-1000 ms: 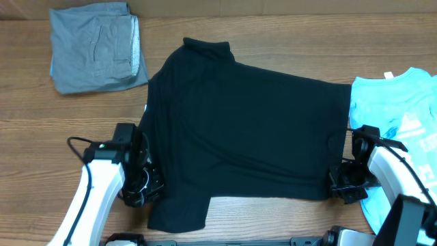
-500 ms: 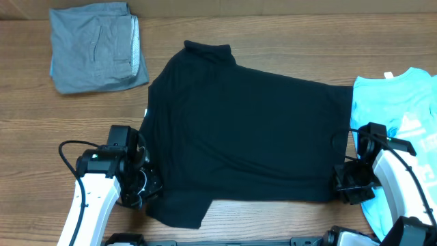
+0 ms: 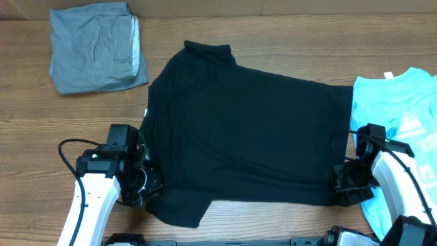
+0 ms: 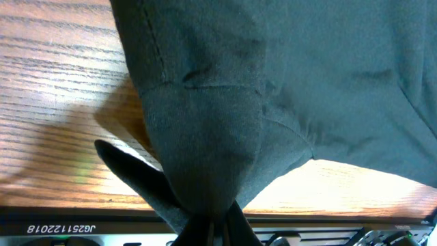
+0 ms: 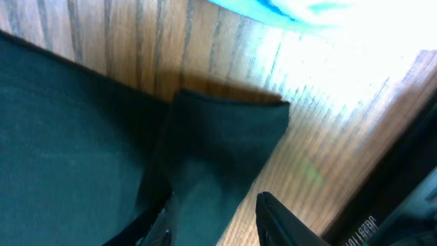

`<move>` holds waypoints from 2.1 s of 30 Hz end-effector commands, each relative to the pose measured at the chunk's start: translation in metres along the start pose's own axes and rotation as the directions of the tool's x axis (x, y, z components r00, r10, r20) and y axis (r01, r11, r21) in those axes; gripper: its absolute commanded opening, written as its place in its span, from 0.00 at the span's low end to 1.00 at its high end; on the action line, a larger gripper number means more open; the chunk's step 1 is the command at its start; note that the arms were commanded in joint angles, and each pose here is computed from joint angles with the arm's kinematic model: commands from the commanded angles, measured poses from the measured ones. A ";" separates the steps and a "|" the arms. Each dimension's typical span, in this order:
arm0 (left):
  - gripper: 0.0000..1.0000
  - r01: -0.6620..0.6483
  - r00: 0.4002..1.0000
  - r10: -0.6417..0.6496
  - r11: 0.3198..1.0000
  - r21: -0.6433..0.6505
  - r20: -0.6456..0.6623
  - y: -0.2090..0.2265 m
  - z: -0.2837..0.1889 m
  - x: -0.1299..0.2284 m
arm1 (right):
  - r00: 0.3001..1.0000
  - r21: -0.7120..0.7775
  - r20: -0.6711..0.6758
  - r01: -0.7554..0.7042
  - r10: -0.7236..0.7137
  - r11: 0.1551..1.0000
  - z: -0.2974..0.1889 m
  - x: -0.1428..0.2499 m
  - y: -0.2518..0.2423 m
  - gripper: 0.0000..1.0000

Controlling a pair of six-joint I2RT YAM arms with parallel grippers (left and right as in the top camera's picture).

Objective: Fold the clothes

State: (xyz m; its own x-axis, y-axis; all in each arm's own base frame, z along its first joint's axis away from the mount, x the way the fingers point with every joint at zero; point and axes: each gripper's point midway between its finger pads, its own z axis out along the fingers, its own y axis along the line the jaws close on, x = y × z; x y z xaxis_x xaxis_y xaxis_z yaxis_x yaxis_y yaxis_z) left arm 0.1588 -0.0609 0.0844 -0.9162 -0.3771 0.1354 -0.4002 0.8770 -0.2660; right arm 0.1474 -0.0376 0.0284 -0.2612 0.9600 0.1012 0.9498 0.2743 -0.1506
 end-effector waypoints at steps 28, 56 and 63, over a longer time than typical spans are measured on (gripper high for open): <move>0.04 -0.044 0.998 0.043 0.999 0.021 0.042 -0.008 -0.008 -0.007 | 0.985 0.015 -0.126 -0.114 0.115 0.993 0.032 0.031 -0.017 0.39; 0.04 -0.048 0.998 0.046 0.999 0.026 0.053 -0.009 -0.008 -0.010 | 0.987 -0.027 -0.092 -0.136 0.133 0.990 0.032 0.031 -0.021 0.44; 0.04 -0.048 0.997 0.046 0.999 0.026 0.054 -0.010 -0.008 -0.010 | 0.982 -0.015 -0.124 -0.148 0.145 0.989 0.034 0.038 -0.025 0.43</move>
State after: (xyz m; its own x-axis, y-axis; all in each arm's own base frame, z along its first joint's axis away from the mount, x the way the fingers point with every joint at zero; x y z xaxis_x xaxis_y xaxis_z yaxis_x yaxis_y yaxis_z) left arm 0.1645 -0.0612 0.0845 -0.9196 -0.3760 0.1138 -0.3928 0.8771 -0.2764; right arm 0.1136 -0.0108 0.0039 -0.1314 0.9747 0.1810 0.9775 0.1578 -0.1401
